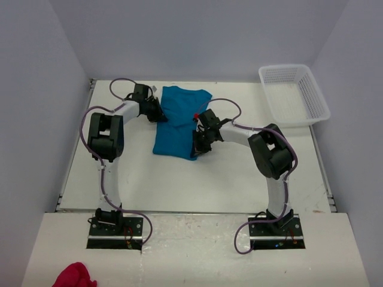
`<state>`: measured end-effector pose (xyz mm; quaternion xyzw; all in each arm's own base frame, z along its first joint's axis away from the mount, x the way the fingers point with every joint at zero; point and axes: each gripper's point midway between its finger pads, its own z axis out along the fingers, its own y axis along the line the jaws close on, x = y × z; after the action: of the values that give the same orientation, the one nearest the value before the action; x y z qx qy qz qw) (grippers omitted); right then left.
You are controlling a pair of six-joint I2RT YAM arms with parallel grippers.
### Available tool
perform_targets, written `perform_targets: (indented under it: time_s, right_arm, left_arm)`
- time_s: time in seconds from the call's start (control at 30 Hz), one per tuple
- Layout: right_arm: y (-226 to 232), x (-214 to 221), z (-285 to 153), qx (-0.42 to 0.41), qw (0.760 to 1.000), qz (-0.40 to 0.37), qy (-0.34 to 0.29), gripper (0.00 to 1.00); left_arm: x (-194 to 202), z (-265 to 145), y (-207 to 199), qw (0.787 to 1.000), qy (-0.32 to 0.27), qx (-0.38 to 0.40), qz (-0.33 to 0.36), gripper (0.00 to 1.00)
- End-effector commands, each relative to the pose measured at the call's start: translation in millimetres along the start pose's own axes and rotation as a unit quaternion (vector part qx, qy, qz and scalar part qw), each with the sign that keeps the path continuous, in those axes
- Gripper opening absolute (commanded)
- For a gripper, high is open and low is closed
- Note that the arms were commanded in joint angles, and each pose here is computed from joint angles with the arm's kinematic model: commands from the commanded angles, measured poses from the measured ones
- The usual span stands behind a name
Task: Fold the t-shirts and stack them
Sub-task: Fold the folded rectangular tshirt in 1/3 of the way
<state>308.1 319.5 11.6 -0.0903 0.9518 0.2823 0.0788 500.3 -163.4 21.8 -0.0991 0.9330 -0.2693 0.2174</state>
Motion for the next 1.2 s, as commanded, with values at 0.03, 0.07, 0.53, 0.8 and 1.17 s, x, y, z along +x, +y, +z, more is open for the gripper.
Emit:
perform_targets:
  time_s: [0.03,0.07,0.53,0.8,1.17]
  right_arm:
    - [-42,49,11,0.081,0.994,0.035,0.059,0.0]
    - [-42,49,10,0.081,0.994,0.035,0.056,0.0]
    - [-55,76,6,0.082,0.994,0.047,0.06,0.0]
    - [-62,110,1,0.077,0.993,0.059,0.059,0.0]
    - [-58,182,-13,0.094,0.992,0.067,0.043,0.0]
  left_arm:
    - [-9,-10,62,0.995,-0.032,-0.089,0.007,0.0]
    - [-7,-12,64,0.995,-0.032,-0.095,0.009,0.0]
    - [23,-52,47,0.994,-0.075,-0.079,0.003,0.0]
    - [74,-38,56,0.995,-0.027,-0.097,0.005,0.0]
    - [130,-47,35,0.995,-0.013,-0.098,0.033,0.0]
